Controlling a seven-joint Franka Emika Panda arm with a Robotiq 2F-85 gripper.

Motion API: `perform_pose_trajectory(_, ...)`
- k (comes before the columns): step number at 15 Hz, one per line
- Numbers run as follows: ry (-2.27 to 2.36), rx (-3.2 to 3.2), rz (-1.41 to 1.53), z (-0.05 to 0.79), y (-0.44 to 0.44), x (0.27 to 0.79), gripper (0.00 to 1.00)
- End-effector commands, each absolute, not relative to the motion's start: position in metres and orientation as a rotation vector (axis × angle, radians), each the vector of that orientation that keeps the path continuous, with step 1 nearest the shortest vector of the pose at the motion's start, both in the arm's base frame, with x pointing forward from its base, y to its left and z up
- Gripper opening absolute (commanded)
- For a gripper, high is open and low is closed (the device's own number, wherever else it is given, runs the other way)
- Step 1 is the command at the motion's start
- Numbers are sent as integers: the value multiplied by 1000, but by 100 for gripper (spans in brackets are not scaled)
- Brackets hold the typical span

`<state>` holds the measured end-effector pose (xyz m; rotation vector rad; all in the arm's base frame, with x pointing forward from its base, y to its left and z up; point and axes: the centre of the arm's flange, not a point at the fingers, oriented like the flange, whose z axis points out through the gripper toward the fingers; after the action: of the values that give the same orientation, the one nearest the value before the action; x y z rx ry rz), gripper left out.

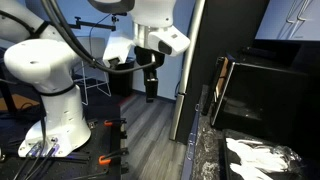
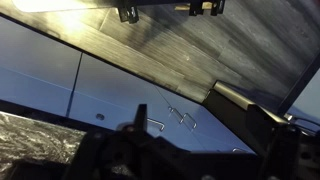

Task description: Turn the straw clockwise

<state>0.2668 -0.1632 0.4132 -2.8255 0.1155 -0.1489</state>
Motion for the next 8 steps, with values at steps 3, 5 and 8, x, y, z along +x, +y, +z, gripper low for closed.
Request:
perform_pose_trajectory(3, 116, -2826, -149, 413, -163, 267, 100)
perform_pose_trajectory(5, 206, -2773, -195, 416, -170, 271, 100)
perform_pose_trajectory(8, 381, -2654, -293, 427, -188, 272, 100)
